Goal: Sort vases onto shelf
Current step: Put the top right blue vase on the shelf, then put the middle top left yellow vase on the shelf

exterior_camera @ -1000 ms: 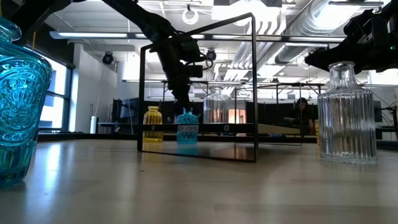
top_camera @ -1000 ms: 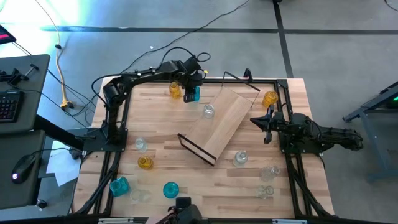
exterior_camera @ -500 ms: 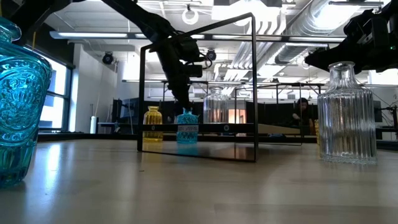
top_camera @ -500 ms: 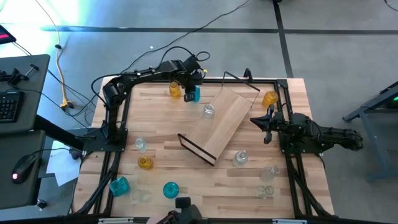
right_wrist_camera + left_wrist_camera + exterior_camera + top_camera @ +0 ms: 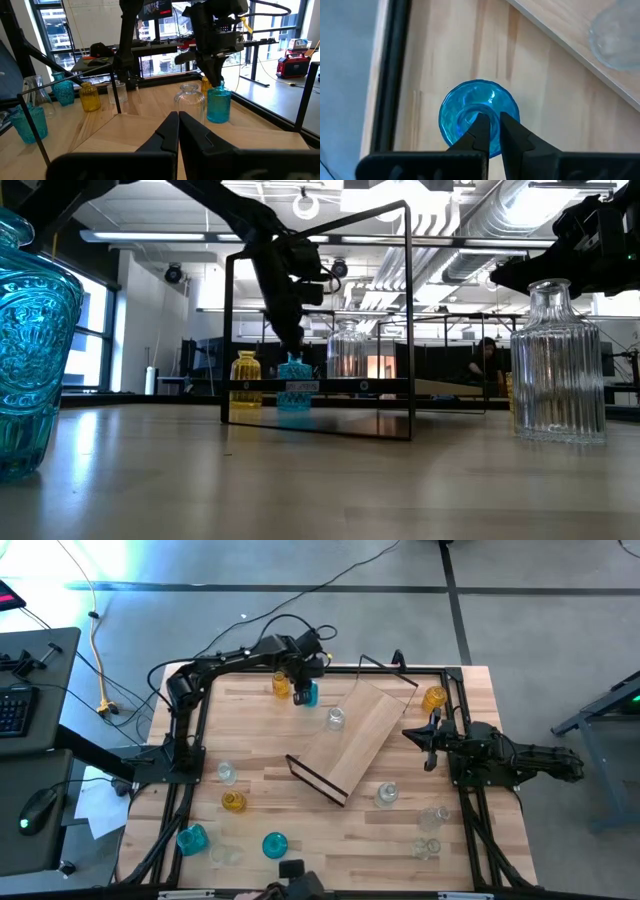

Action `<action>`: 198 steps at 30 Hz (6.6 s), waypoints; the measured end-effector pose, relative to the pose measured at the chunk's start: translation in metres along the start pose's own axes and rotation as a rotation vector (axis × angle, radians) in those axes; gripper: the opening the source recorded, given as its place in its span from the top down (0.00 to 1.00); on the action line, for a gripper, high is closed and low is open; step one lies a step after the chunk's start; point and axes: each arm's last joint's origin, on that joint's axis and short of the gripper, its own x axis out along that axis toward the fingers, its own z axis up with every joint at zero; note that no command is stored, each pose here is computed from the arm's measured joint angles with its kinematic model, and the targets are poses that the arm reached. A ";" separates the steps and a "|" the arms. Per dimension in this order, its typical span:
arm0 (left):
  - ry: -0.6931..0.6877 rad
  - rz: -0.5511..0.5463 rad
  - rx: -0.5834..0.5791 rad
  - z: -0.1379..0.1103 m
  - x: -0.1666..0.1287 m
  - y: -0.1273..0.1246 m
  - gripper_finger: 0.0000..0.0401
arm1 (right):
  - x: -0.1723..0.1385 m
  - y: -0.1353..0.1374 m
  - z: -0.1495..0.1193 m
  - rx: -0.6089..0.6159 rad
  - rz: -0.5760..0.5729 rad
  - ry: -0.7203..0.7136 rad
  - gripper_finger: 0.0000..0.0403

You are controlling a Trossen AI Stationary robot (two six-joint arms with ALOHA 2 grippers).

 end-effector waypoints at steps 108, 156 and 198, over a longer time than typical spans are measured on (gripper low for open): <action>-0.141 -0.247 -0.026 0.014 -0.048 -0.169 0.92 | 0.000 0.000 0.000 0.000 0.001 -0.001 1.00; -0.368 -0.041 0.010 0.014 -0.118 -0.158 0.78 | 0.000 0.000 0.000 0.000 0.000 0.000 1.00; -0.551 0.330 -0.337 -0.128 -0.122 -0.107 0.78 | 0.000 0.000 0.000 0.000 0.000 0.000 1.00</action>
